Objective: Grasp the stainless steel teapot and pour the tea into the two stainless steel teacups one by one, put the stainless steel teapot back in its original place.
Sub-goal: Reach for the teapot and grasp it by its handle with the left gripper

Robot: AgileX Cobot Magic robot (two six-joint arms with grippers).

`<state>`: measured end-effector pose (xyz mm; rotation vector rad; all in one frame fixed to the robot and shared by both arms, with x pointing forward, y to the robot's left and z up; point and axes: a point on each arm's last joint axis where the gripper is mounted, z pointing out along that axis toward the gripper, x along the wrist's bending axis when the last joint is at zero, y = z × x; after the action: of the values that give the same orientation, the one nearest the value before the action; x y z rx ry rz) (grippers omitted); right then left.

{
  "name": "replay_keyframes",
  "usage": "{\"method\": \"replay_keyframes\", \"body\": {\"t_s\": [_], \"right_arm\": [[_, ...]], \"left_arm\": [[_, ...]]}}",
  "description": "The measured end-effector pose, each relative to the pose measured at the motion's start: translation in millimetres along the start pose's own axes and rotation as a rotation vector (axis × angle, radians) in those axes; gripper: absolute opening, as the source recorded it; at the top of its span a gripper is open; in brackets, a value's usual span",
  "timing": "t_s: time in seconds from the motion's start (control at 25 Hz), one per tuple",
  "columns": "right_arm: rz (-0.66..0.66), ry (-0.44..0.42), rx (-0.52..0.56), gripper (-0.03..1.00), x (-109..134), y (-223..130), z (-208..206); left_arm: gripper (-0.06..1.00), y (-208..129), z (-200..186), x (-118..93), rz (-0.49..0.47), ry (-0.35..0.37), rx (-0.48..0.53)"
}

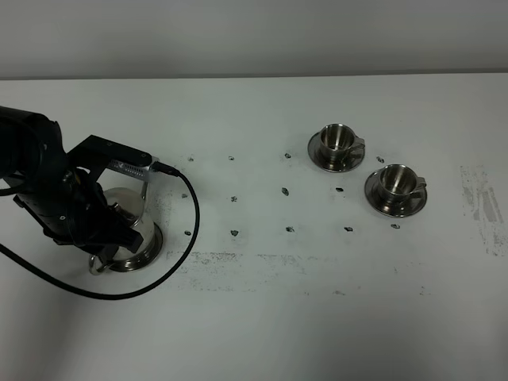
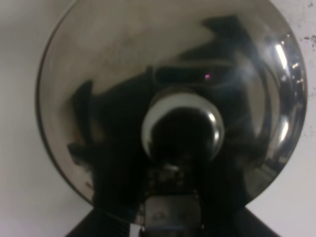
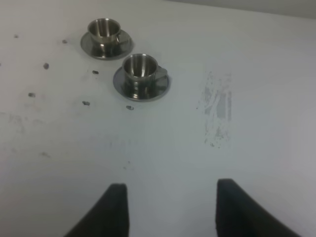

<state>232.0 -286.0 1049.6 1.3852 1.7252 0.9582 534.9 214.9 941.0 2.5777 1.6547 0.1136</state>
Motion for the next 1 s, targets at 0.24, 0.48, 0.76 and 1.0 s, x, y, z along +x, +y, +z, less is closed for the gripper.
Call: {"method": "replay_keyframes", "body": {"t_s": [0.24,0.48,0.76,1.0], "right_arm": [[0.0,0.0,0.0,0.42,0.0,0.0,0.0],[0.0,0.0,0.0,0.42,0.0,0.0,0.0],[0.0,0.0,0.0,0.42,0.0,0.0,0.0],[0.0,0.0,0.0,0.42,0.0,0.0,0.0]], "left_arm": [[0.26,-0.6,0.0,-0.1,-0.01,-0.001,0.007],[0.19,-1.2,0.0,-0.2,-0.014,-0.002,0.013],[0.19,-1.1,-0.2,0.4,-0.005,0.007,0.012],[0.19,-3.2,-19.5,0.8,0.02,0.024,-0.04]]}}
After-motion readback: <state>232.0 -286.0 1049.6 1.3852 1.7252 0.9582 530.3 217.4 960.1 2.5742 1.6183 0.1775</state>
